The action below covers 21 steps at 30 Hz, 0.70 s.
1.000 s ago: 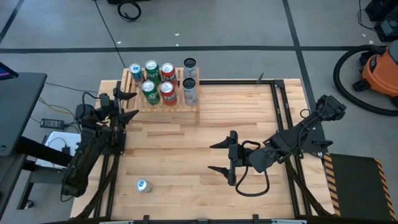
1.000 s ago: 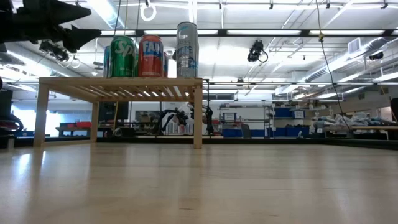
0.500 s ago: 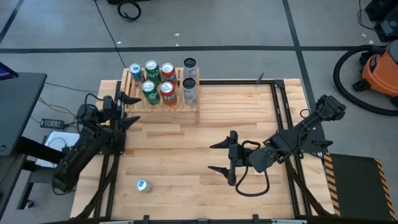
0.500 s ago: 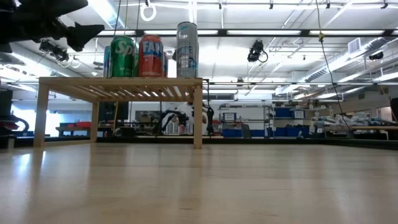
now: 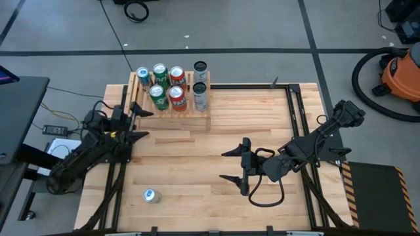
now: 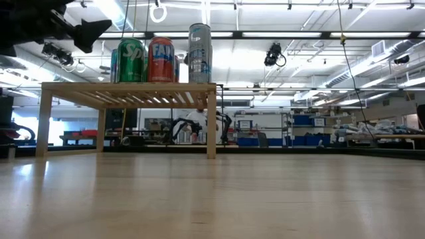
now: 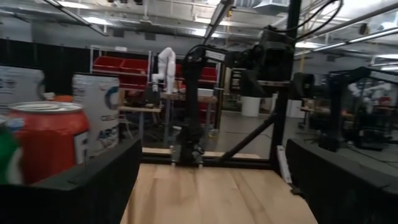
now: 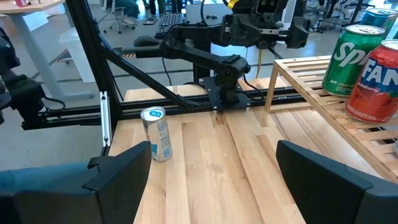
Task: Place canned beverage on shelf
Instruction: Put the blue soda can on the shelf
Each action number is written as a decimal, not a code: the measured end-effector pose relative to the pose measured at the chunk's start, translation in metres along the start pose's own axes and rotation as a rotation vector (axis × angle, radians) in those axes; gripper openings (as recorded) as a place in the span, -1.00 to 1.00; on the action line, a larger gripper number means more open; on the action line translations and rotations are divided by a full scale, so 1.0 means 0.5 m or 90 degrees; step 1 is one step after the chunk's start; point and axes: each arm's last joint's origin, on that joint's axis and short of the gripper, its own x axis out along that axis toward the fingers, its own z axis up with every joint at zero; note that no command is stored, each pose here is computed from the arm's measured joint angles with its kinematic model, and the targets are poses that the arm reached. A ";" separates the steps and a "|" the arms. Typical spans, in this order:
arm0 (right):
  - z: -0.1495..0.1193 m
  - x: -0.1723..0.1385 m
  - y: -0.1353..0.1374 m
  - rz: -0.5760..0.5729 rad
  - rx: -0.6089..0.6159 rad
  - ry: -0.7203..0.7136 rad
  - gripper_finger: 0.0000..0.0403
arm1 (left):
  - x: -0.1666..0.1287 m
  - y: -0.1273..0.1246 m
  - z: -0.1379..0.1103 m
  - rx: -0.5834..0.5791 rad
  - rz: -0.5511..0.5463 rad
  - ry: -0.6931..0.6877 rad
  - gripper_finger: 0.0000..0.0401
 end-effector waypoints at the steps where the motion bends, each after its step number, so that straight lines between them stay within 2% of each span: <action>1: 0.000 0.000 0.000 0.000 0.000 0.000 0.76 | 0.001 -0.002 0.000 -0.003 -0.006 -0.001 0.99; 11: 0.000 0.000 0.000 0.000 0.000 0.000 0.76 | 0.014 -0.019 -0.006 -0.029 -0.051 -0.003 0.99; 21: 0.000 0.000 0.000 0.000 0.000 0.000 0.76 | 0.023 -0.039 -0.033 -0.074 -0.109 0.061 0.99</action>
